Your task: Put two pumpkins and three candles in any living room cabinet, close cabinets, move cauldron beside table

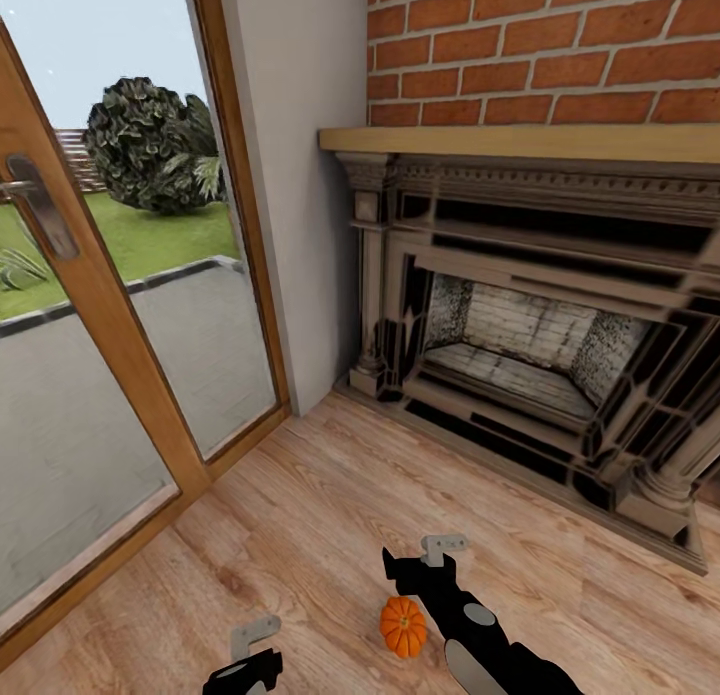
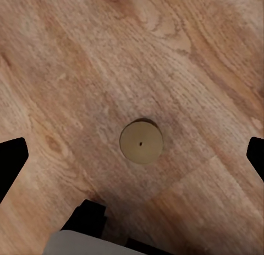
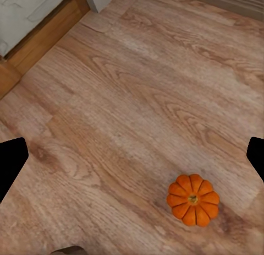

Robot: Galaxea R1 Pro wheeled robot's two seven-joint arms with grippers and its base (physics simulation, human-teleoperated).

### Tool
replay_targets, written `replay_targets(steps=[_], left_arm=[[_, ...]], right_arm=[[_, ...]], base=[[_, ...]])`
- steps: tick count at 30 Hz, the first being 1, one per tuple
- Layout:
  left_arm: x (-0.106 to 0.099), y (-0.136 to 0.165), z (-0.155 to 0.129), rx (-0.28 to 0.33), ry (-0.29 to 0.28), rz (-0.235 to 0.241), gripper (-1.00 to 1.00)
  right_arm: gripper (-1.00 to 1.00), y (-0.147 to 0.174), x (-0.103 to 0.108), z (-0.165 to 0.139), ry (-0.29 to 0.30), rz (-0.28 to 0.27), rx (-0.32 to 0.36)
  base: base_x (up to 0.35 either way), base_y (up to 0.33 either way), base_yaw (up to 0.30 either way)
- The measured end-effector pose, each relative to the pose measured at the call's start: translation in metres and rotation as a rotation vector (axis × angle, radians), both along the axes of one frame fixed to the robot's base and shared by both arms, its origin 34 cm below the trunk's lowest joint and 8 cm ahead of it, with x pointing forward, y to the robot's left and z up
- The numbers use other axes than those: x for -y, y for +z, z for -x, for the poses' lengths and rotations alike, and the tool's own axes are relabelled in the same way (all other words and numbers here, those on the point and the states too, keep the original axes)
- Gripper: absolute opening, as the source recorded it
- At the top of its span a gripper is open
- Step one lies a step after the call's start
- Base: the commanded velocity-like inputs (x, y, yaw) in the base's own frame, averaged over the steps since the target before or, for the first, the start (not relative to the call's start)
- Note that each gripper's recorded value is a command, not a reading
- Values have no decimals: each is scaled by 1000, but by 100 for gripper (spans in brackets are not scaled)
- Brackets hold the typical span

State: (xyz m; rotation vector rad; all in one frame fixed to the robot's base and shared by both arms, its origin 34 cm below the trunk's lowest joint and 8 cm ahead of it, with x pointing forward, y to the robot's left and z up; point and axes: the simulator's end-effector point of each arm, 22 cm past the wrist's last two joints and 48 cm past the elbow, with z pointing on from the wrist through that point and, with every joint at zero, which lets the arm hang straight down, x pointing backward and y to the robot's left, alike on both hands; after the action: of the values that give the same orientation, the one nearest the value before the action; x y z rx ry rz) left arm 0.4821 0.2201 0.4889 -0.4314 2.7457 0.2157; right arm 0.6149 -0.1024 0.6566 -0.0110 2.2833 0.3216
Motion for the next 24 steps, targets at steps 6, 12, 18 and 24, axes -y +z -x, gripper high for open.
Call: replay_targets(steps=[6, 12, 18, 24], left_arm=[[3, -11, 2, -4, -2, 2, 100], [15, -32, 27, -56, -41, -14, 100], [17, -43, 29, -59, -49, -16, 100], [17, -54, 30, -59, -50, -16, 100]], right_arm=[[100, -11, 0, 1, 0, 1, -1], [100, -21, 0, 1, 0, 0, 0], [100, -32, 1, 2, 2, 0, 1], [100, -42, 1, 3, 3, 0, 1]], base=[[0, 0, 0], [0, 0, 0], [0, 0, 0], [0, 0, 0]])
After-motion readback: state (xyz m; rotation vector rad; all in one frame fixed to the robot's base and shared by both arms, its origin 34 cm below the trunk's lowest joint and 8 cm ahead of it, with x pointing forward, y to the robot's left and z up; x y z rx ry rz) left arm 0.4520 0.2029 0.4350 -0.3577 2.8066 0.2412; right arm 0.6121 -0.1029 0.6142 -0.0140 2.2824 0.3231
